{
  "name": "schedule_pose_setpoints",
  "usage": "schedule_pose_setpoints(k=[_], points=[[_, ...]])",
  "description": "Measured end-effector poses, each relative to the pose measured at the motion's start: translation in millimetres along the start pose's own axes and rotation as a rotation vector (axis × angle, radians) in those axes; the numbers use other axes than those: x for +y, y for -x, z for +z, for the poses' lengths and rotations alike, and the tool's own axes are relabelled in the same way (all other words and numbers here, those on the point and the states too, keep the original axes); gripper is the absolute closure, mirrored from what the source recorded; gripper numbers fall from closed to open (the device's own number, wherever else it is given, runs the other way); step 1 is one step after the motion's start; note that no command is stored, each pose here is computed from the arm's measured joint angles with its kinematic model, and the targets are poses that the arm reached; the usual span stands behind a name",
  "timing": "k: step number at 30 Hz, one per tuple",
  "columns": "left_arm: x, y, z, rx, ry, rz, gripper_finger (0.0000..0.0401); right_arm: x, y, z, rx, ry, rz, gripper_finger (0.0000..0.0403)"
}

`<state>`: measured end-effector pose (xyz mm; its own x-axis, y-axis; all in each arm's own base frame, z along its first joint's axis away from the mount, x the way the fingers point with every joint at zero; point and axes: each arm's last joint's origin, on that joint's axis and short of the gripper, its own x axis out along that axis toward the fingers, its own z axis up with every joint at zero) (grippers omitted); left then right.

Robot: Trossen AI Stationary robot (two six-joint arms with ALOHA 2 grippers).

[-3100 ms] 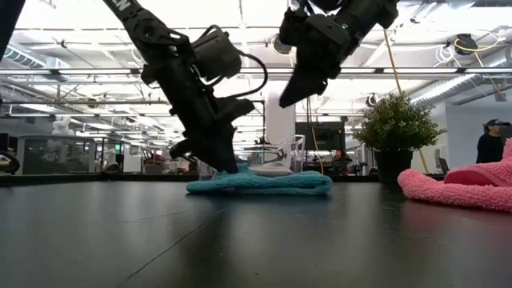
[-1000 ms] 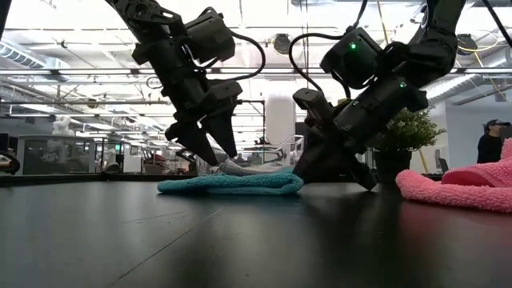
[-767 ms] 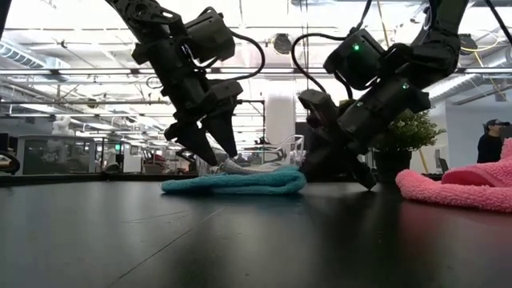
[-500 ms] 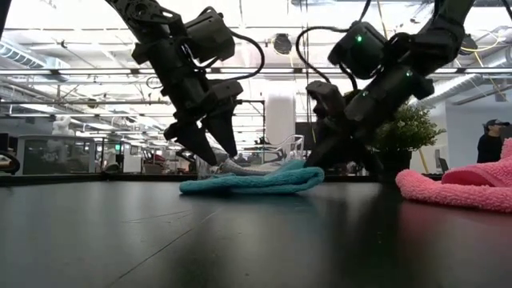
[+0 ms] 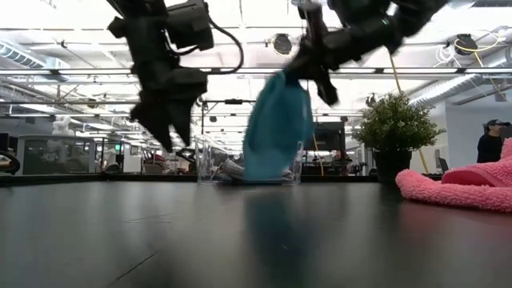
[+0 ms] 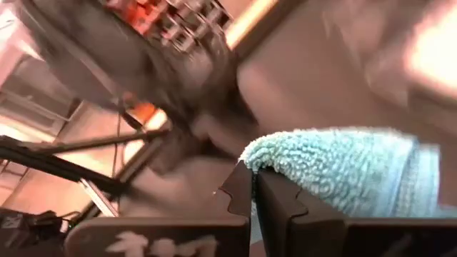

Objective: Fold microfiber towels
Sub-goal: Put the light blue microfiber cloth into the transparent bin

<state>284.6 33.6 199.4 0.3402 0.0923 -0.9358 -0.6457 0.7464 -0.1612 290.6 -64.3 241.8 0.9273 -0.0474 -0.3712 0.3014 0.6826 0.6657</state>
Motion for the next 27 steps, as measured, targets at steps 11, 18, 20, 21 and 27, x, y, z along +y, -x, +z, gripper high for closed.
schedule_pose_setpoints(k=[11,18,20,21,27], points=[[-5,8,-17,0.045,0.018,0.069,0.0105,7,-8,135,-0.064,0.211,0.117,0.0403],[-10,9,-27,0.085,0.037,0.103,0.0105,-34,-66,170,0.032,0.162,0.207,0.0403],[-12,10,-29,0.083,0.042,0.099,0.0105,-46,-82,176,0.047,0.163,0.217,0.0403],[-13,10,-29,0.082,0.045,0.097,0.0105,-52,-87,179,0.046,0.169,0.217,0.0403],[-15,10,-32,0.081,0.083,0.095,0.0105,-84,-86,198,0.043,0.158,0.240,0.0403]])
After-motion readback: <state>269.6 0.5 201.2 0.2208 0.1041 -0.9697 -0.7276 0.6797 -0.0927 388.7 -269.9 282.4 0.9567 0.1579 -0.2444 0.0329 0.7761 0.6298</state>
